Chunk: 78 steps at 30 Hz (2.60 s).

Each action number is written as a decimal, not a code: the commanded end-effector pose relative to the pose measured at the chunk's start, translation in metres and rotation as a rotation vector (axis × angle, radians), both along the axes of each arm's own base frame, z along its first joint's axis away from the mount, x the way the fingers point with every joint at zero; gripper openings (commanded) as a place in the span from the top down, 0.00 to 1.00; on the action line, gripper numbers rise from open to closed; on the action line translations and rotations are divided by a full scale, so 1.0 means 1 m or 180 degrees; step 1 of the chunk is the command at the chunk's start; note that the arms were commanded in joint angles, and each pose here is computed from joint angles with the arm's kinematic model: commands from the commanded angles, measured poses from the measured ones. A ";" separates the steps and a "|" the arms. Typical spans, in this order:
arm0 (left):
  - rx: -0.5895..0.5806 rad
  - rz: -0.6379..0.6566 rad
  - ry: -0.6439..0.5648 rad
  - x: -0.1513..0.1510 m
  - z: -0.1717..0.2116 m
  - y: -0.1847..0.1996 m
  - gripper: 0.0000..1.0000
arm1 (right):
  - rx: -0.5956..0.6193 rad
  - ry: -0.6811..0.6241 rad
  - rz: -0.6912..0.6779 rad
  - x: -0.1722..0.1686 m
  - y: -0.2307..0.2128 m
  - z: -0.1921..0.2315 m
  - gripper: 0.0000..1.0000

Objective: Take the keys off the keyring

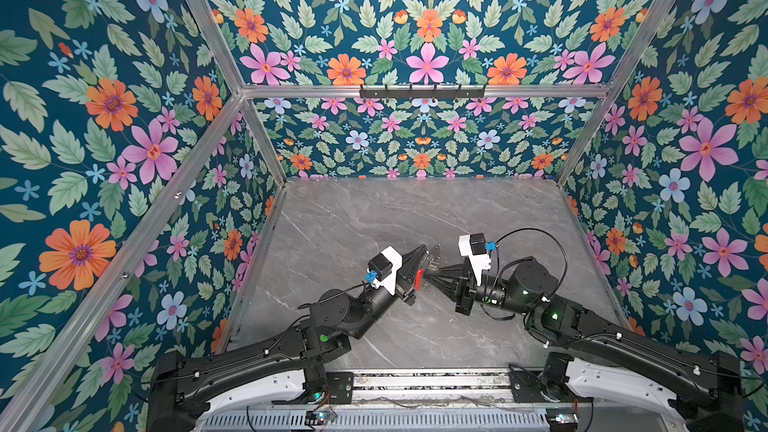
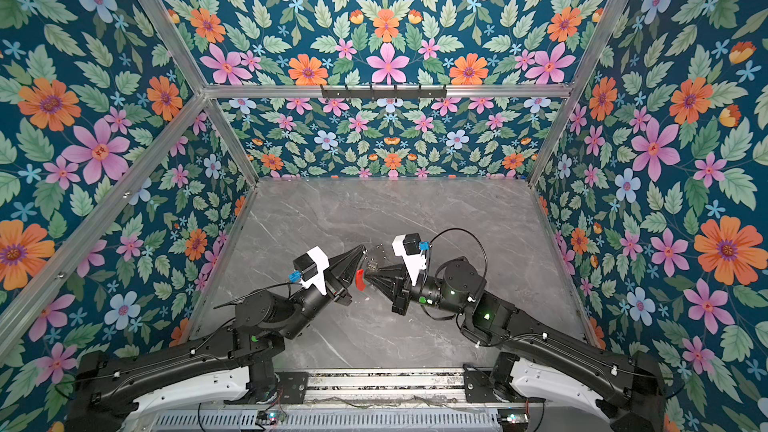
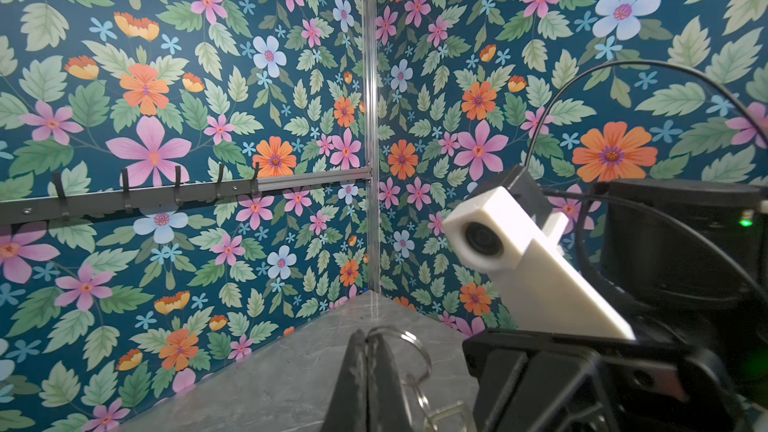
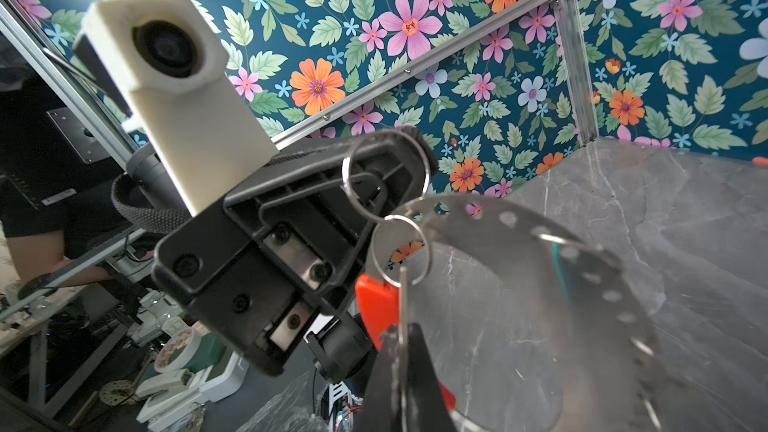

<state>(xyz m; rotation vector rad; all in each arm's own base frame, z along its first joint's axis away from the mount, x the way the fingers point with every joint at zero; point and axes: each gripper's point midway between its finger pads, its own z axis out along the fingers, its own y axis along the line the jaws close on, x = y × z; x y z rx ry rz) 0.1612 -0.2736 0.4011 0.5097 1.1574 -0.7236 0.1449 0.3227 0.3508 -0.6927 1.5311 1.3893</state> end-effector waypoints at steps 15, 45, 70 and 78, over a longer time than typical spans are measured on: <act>-0.0060 0.0721 -0.0182 0.019 0.015 0.032 1.00 | 0.0127 0.0315 0.0262 -0.016 0.008 -0.001 1.00; -0.0419 -0.0202 0.0128 -0.009 0.026 0.012 1.00 | -0.0266 0.0239 -0.0211 0.013 0.002 -0.025 1.00; -0.0684 0.0681 0.0680 0.034 0.020 0.036 1.00 | -0.0174 0.0407 -0.0095 0.004 0.014 -0.027 1.00; -0.0628 0.0760 0.0649 0.036 0.017 0.037 1.00 | -0.0158 0.0335 -0.0051 -0.005 0.015 -0.020 1.00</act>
